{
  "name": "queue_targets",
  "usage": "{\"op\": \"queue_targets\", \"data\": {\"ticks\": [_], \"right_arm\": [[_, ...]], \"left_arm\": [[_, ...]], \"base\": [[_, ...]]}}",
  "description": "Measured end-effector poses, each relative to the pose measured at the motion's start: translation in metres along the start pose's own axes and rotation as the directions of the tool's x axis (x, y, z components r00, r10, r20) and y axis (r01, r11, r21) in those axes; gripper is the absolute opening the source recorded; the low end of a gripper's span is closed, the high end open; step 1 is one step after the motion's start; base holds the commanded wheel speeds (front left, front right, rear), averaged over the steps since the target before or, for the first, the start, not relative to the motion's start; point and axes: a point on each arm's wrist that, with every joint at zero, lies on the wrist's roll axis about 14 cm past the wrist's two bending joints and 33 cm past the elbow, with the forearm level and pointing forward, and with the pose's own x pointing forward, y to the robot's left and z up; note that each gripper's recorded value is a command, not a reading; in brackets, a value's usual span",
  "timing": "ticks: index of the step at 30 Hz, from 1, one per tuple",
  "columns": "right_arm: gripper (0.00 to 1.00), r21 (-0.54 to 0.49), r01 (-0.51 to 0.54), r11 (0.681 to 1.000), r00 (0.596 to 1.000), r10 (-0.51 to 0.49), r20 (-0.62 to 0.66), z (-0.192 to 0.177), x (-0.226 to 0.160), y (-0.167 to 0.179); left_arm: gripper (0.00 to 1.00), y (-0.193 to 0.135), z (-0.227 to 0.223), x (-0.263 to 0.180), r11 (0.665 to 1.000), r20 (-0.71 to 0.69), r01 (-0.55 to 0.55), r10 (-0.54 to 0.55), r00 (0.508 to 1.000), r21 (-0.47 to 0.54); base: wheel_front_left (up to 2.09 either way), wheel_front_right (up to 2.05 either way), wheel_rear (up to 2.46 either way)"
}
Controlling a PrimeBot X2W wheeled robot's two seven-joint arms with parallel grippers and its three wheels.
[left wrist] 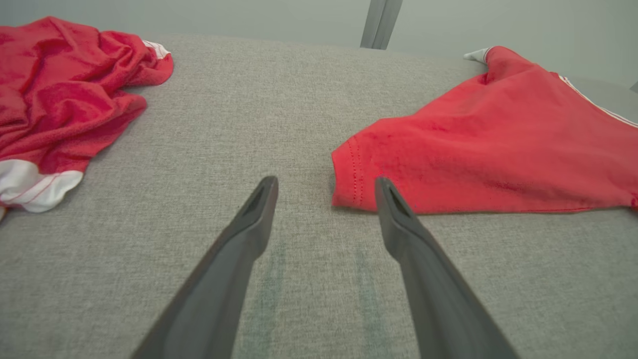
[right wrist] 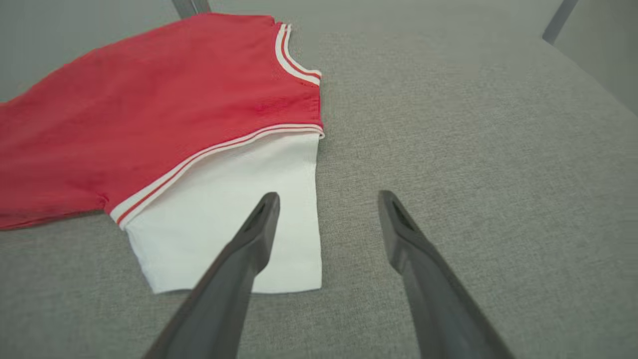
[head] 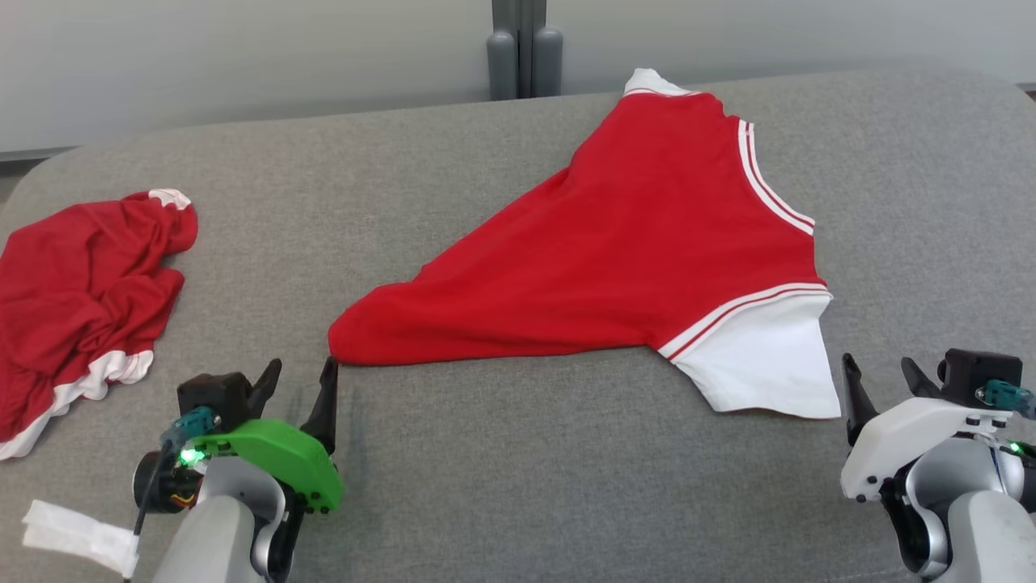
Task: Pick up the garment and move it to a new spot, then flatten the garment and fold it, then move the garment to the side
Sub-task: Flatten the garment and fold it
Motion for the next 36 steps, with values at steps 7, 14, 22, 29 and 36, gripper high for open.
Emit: {"op": "queue_targets", "data": {"ticks": [7, 14, 22, 29, 36], "right_arm": [[1.0, 0.02, 0.019, 1.0, 0.992, -0.017, -0.128, -0.025, 0.015, -0.005], [1.0, 0.033, 0.008, 0.999, 0.972, 0.0, -0.234, -0.054, 0.023, 0.001], [1.0, 0.026, -0.013, 1.0, 0.954, 0.021, -0.299, -0.069, 0.024, 0.008], [0.77, 0.032, -0.037, 0.999, 0.937, 0.046, -0.345, -0.075, 0.026, 0.016], [0.0, 0.04, -0.054, 0.998, 0.935, 0.065, -0.35, -0.073, 0.026, 0.023]], "left_arm": [[1.0, -0.003, -0.019, 0.032, 1.0, -0.093, 0.009, -0.011, 0.996, -0.019], [1.0, 0.0, -0.045, 0.045, 0.999, -0.164, -0.008, 0.001, 0.987, -0.042], [1.0, 0.003, -0.051, 0.046, 0.999, -0.184, -0.021, 0.014, 0.983, -0.037], [0.44, -0.001, -0.055, 0.052, 1.0, -0.214, 0.0, -0.003, 0.977, -0.013], [0.0, -0.012, -0.058, 0.055, 0.999, -0.25, 0.039, -0.038, 0.968, -0.004]], "base": [[0.0, 0.0, 0.0], [0.0, 0.0, 0.0], [0.0, 0.0, 0.0], [0.0, 0.0, 0.0], [0.0, 0.0, 0.0]]}}
